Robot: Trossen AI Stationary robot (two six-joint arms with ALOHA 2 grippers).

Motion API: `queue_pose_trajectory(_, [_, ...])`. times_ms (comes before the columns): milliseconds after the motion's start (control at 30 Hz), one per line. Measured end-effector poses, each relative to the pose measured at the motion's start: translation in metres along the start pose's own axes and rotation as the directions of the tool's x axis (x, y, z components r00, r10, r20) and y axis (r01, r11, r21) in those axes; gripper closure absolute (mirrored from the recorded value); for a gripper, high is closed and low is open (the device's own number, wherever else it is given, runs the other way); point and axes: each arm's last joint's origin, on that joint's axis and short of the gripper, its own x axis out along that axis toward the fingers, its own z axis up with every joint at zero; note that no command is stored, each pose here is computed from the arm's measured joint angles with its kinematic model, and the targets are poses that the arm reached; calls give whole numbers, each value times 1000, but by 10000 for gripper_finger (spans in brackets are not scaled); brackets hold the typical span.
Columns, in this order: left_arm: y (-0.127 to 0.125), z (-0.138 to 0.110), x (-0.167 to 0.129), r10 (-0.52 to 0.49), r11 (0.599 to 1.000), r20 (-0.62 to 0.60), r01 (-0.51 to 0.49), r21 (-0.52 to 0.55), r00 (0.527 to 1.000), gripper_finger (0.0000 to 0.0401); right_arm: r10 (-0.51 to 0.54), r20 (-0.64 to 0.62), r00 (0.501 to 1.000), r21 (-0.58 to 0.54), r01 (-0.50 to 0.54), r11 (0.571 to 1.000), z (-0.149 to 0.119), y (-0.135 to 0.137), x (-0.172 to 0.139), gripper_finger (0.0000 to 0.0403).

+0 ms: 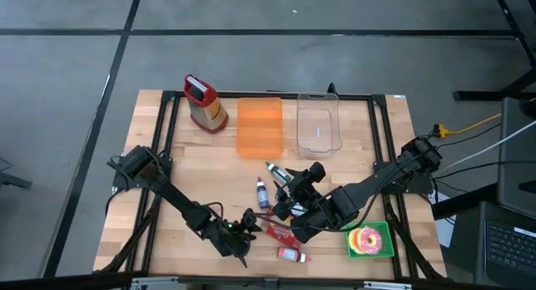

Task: Pick & Place Food Item
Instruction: Put the red popcorn bag into the orange bin

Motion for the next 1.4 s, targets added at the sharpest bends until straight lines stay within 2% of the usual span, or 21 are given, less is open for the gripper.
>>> queue_pose_trajectory(100, [1,-5,7,-2,1000,-14,2,-9,1000,219,2,2,1000,9,-2,1000,0,0,0,158])
queue_pose_trajectory(267, [10,-10,18,50,998,-27,-51,-34,998,219,1,5,1000,26,-1,1000,0,0,0,158])
queue_pose_trajectory(567, [25,-20,28,28,996,-29,-30,-82,999,222,10,4,1000,43,-10,999,1,2,0,158])
queue_pose_trajectory(667, [31,-26,32,19,992,-59,-26,-122,998,256,13,5,1000,49,-14,999,1,2,0,158])
queue_pose_trajectory(867, [36,-32,36,-16,990,-59,8,-137,998,385,16,7,1000,53,-16,998,2,2,0,158])
queue_pose_trajectory(1133, [39,-31,33,-71,985,-21,67,-162,997,398,16,8,1000,55,-17,998,2,3,0,158])
queue_pose_trajectory(1300, [46,-20,15,-26,991,-22,23,-132,999,398,14,23,1000,50,-15,999,3,3,0,158])
queue_pose_trajectory(1400, [54,-17,2,13,994,-49,-18,-111,999,398,7,87,996,41,-10,999,8,8,-3,158])
